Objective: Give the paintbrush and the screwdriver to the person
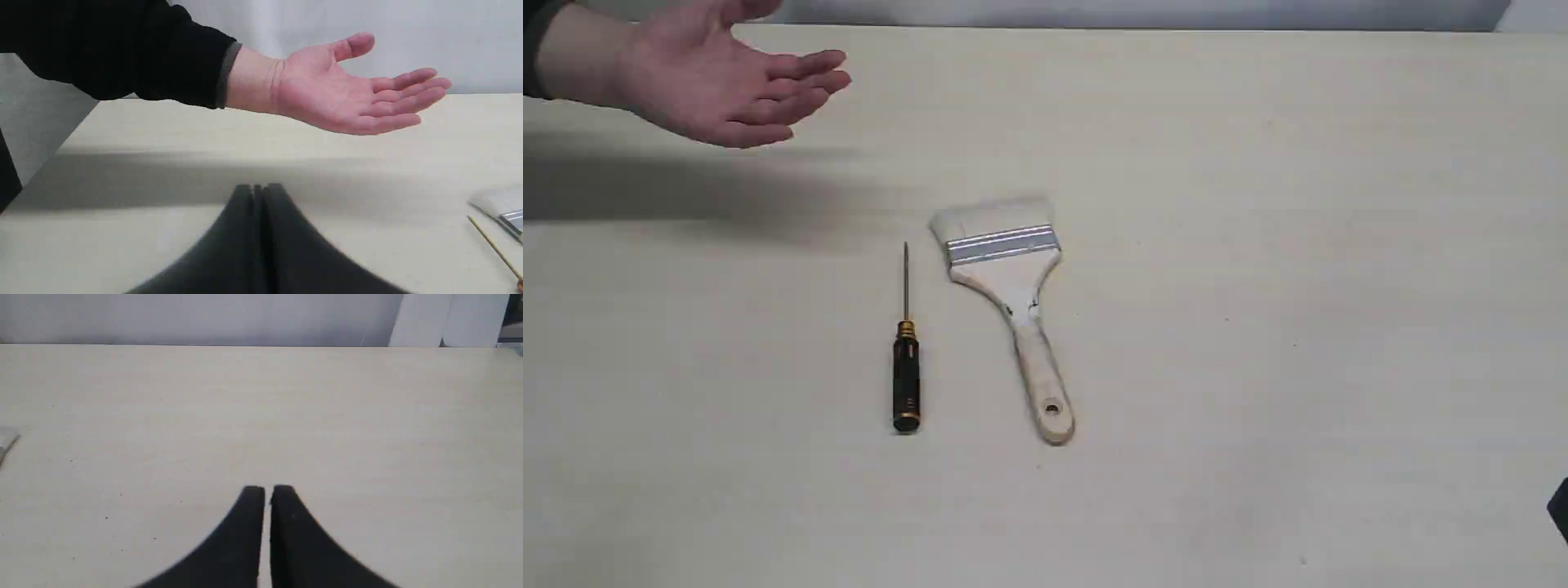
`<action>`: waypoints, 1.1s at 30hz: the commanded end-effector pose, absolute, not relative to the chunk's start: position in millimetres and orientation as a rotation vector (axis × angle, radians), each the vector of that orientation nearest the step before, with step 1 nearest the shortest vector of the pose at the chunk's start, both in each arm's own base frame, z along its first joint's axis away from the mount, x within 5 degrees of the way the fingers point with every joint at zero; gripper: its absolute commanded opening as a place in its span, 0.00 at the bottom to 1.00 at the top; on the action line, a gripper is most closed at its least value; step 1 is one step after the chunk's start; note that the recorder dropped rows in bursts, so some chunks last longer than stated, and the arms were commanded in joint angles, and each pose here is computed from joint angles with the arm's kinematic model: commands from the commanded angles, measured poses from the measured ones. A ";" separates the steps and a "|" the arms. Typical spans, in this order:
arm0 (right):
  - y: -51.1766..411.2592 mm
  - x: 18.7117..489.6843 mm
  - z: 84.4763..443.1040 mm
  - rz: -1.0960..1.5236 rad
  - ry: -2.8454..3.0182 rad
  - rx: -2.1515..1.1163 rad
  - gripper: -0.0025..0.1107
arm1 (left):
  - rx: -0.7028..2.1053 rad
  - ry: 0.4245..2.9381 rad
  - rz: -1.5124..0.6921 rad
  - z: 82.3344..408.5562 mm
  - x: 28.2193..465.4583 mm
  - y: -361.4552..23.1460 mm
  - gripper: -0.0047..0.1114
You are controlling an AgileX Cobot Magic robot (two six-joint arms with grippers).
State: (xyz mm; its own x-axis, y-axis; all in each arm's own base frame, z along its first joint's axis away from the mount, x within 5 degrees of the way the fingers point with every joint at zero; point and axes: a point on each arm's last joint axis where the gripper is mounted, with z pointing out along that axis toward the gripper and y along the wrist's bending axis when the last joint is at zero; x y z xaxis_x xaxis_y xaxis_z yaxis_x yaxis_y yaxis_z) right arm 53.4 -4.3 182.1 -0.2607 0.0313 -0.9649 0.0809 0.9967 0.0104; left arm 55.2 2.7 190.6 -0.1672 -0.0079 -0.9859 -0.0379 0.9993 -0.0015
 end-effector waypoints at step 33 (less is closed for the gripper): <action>3.7 29.9 269.7 0.524 0.767 0.206 0.06 | -0.031 1.734 0.015 190.4 55.2 2.1 0.04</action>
